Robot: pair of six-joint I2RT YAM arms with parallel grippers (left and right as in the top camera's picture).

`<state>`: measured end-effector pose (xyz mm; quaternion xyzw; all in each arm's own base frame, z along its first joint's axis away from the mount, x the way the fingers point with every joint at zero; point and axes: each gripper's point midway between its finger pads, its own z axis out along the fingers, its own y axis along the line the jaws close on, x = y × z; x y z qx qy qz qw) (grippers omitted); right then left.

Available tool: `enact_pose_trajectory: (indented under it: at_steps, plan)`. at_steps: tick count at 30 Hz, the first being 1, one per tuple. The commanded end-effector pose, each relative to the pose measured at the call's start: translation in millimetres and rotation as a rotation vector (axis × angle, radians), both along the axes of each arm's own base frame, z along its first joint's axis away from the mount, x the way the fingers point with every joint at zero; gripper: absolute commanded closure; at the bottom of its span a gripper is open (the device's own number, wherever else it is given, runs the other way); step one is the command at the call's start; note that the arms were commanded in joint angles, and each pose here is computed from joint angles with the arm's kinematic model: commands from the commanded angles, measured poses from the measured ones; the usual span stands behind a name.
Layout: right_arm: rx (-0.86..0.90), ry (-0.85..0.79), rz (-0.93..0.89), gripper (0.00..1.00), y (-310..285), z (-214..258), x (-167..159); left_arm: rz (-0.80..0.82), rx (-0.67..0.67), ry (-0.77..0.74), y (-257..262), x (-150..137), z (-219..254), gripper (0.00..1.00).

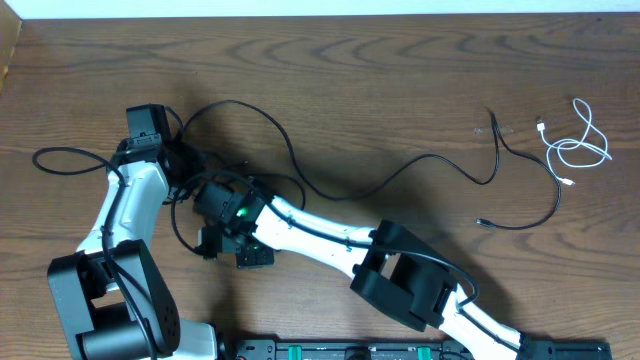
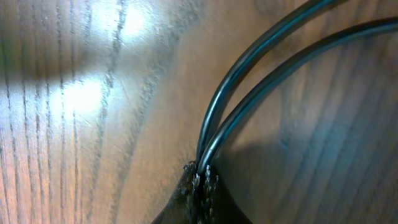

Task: Untangle cables

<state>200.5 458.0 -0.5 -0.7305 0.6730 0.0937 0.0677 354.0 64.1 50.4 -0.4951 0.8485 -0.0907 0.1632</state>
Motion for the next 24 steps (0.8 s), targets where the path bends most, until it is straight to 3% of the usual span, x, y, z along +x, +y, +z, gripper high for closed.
enact_pose_trajectory:
  at_steps: [1, 11, 18, 24]
  plan:
    - [-0.116, 0.03, -0.105, 0.99, -33, -39, 14, 0.017, -0.001, 0.013, 2, -2, -3, 0.91]
    - [0.004, 0.24, -0.235, 0.99, -48, -4, 38, 0.017, -0.001, 0.013, 2, -2, -3, 0.91]
    - [0.093, 0.431, -0.199, 0.99, -87, 54, 41, 0.017, -0.001, 0.012, 2, -2, -3, 0.91]
    - [0.234, 0.431, -0.169, 0.99, -112, 113, 57, 0.017, -0.001, 0.012, 2, -2, -3, 0.91]
